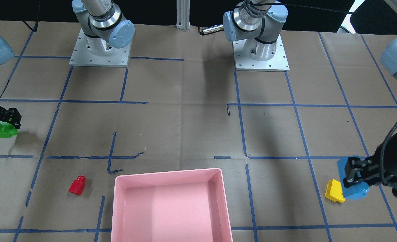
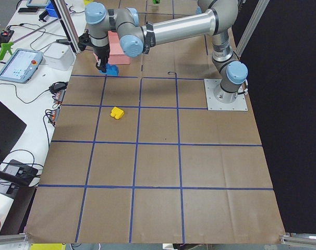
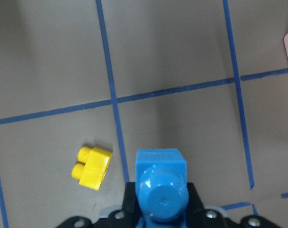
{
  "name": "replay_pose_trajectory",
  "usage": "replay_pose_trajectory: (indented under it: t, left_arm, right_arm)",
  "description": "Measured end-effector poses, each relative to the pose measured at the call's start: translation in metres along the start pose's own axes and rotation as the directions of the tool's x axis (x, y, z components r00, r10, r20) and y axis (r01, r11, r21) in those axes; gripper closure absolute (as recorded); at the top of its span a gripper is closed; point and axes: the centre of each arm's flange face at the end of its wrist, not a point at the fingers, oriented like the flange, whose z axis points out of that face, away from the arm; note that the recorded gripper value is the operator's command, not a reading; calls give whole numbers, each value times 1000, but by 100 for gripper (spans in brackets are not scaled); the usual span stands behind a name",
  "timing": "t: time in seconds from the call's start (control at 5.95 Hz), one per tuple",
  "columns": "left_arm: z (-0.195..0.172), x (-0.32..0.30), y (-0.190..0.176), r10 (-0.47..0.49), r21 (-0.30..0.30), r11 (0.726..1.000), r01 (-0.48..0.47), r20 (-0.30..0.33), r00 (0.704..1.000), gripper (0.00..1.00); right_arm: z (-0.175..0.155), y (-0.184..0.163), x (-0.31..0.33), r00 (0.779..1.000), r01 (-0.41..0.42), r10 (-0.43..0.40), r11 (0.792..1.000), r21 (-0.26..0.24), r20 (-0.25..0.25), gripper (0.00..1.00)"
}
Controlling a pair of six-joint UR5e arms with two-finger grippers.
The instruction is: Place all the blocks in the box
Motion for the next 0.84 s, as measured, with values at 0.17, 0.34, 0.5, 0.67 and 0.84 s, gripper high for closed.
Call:
replay_pose_trajectory:
  t: [0.17, 0.34, 0.5, 0.67, 0.84]
  left_arm:
    - [14, 63, -37, -39, 18, 999, 39, -2, 999, 100]
    - [28, 131, -59, -79, 24, 997, 79, -8, 997, 100]
    - [50, 195, -67, -112, 6, 994, 113, -18, 994, 100]
    - [83, 236, -67, -130, -31, 991, 129, -20, 991, 100]
    - [115, 257, -66, -142, -67, 988, 141, -17, 990, 100]
  right_arm:
    - [-32, -8, -2, 999, 17, -17, 1000, 23, -37, 93]
    - [-59, -17, -15, 996, 50, -47, 998, 34, -74, 93]
    - [-86, -27, -35, 994, 67, -64, 997, 34, -83, 92]
    - [-113, -34, -58, 996, 54, -52, 998, 29, -69, 92]
    - [-130, -40, -83, 998, 41, -39, 999, 31, -56, 91]
